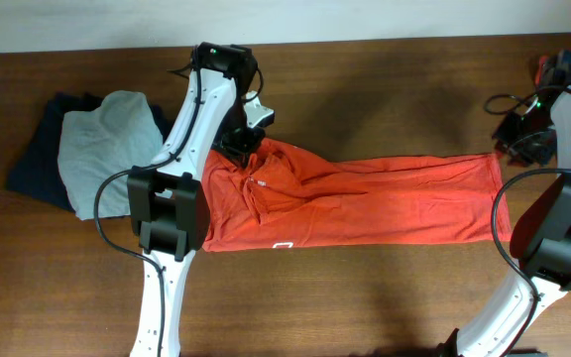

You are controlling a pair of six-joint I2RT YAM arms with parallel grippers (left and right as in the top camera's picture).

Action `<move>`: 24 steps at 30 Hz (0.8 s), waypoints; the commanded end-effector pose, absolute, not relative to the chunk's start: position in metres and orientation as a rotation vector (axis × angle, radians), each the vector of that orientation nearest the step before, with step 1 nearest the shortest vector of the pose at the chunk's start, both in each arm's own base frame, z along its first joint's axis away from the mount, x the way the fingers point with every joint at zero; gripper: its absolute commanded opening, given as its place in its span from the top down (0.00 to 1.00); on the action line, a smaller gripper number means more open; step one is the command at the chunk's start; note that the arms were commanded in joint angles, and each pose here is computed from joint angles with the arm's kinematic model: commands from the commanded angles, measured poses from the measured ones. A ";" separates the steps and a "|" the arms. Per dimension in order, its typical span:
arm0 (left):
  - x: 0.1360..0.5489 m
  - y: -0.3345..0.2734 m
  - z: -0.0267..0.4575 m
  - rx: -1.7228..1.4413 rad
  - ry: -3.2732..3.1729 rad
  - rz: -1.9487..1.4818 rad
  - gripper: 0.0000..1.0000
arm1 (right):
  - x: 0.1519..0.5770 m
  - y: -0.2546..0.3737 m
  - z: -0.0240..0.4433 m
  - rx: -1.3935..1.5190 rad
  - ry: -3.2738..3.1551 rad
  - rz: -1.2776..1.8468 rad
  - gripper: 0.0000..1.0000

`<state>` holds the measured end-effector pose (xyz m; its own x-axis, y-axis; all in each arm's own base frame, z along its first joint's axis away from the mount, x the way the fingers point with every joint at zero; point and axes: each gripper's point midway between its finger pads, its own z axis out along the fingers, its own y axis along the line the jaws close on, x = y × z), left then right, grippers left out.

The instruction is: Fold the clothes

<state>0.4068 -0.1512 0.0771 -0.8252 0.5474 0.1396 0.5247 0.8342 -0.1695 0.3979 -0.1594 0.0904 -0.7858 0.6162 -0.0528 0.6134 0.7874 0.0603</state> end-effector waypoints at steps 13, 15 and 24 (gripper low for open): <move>0.382 -0.069 0.333 -0.387 -3.606 -0.073 0.73 | 0.428 -0.098 0.218 0.411 2.565 0.636 0.67; 0.368 -0.063 0.358 -0.319 -3.683 -0.074 0.72 | 0.418 -0.093 0.249 0.368 2.514 0.601 0.65; 0.337 -0.059 0.330 -0.221 -3.574 -0.070 0.72 | 0.358 -0.055 0.326 0.371 2.456 0.349 0.61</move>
<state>0.3240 -0.0568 0.3812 -0.8069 0.1557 -0.5698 0.1488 0.9871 0.0590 0.3654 -0.0557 0.3254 -0.7682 0.3310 -0.5480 0.1030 0.9087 0.4044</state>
